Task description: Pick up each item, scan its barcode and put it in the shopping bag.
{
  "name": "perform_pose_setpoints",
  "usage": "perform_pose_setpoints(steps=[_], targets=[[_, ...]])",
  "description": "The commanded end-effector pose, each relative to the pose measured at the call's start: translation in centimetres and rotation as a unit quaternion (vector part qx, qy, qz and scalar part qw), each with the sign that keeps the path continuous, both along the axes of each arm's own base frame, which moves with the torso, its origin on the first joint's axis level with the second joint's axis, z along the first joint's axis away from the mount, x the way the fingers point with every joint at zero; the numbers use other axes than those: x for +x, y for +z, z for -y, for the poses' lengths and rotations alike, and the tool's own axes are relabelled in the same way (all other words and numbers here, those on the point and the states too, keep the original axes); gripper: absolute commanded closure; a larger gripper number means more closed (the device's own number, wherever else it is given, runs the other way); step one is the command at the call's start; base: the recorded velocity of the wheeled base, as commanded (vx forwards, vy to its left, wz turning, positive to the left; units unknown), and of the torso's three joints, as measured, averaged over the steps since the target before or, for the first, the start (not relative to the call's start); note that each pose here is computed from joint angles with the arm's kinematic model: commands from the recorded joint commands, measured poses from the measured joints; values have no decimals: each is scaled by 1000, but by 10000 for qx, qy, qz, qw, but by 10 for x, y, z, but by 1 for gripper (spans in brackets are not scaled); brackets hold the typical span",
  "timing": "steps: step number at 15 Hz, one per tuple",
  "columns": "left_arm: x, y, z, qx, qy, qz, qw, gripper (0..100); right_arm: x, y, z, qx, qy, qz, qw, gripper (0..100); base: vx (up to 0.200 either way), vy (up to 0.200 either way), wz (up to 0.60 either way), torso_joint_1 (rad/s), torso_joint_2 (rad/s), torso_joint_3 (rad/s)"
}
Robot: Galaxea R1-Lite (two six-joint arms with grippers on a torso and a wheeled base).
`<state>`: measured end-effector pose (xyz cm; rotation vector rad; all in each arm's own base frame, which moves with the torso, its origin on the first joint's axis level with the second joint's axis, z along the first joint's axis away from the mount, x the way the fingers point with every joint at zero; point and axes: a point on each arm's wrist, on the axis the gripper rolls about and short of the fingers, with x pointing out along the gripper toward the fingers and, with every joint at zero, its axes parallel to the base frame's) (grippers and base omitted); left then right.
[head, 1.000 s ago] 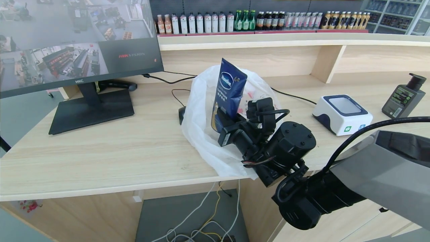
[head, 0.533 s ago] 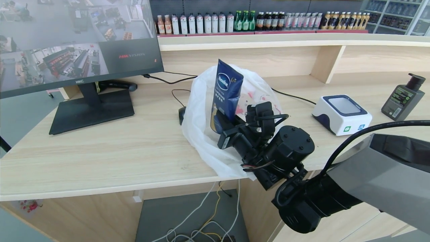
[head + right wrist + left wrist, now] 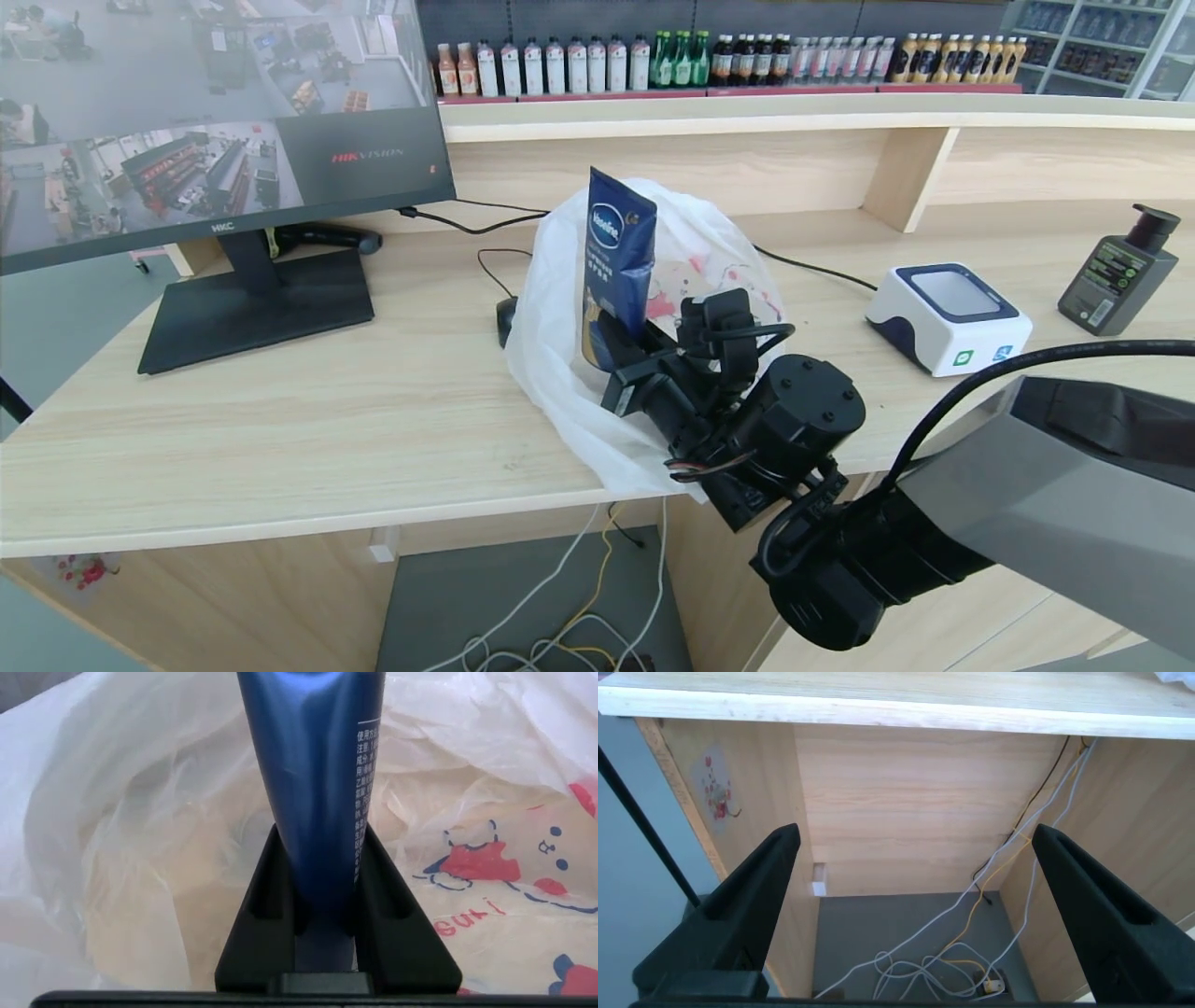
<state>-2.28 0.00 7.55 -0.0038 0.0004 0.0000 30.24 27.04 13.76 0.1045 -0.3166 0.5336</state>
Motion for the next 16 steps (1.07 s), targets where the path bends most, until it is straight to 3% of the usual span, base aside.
perform_pose_setpoints(steps=[1, 3, 4, 12, 16], targets=[[0, 0, 0, -4, 8, 2, 10000, 0, 1, -3, -1, -31, -4, -32, 10000, 100, 0, 0, 0, 0, 0, 0], [0, 0, 0, -4, 8, 2, 10000, 0, 1, -2, -1, -15, -4, -16, 10000, 100, 0, 0, 0, 0, 0, 0], [0, 0, 0, -4, 8, 2, 10000, 0, 1, -1, -1, -10, -4, -10, 10000, 0, 0, 0, 0, 0, 0, 0], [0, 0, 0, -4, 0, 2, 10000, 0, -5, 20, 5, 228, -198, 171, 9994, 0, 0, 0, 0, 0, 0, 0], [0, 0, 0, -4, 8, 2, 10000, 0, -31, 36, 8, 285, 2, 221, 9993, 0, 0, 0, 0, 0, 0, 0]])
